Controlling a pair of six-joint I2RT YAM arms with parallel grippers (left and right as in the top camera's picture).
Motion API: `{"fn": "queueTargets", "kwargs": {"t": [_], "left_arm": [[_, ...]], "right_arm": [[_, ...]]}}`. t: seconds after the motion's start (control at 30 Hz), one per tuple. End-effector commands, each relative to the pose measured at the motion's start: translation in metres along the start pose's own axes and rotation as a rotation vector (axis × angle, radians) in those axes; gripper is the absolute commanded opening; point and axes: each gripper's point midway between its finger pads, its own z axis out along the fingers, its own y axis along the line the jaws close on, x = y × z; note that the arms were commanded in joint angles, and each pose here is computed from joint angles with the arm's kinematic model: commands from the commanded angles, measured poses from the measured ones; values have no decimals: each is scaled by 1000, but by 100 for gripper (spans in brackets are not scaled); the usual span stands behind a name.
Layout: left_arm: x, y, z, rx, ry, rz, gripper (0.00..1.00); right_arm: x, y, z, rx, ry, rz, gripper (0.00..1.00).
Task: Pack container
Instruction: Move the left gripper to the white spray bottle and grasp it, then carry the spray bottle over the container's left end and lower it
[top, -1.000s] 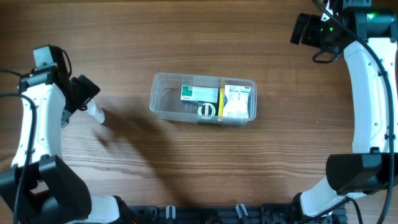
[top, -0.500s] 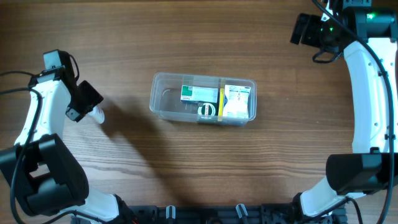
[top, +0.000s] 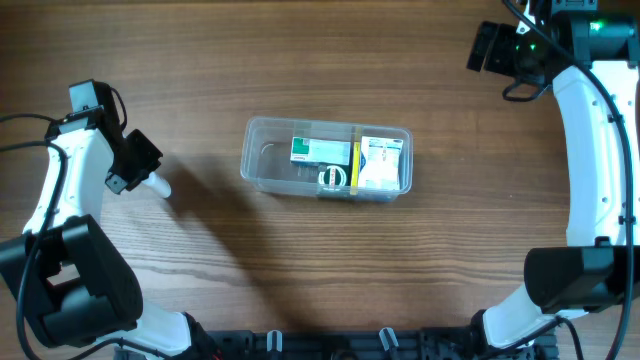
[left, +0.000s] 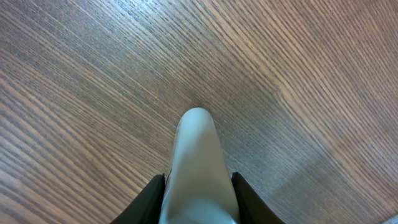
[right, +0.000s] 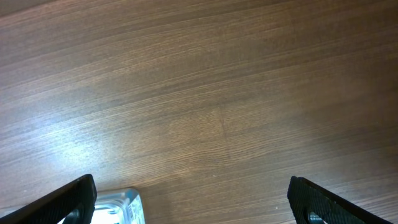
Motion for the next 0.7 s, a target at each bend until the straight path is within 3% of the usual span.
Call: {"fn": "queueTargets", "kwargs": {"t": [0.0, 0.43, 0.67], "left_arm": [[0, -2, -7, 5, 14, 13, 27], [-1, -30, -95, 105, -69, 108, 26], [30, -77, -152, 222, -192, 304, 26]], "right_arm": [[-3, -2, -3, 13, -15, 14, 100], [-3, -2, -3, 13, -15, 14, 100], [-3, -2, -3, 13, -15, 14, 100]]}}
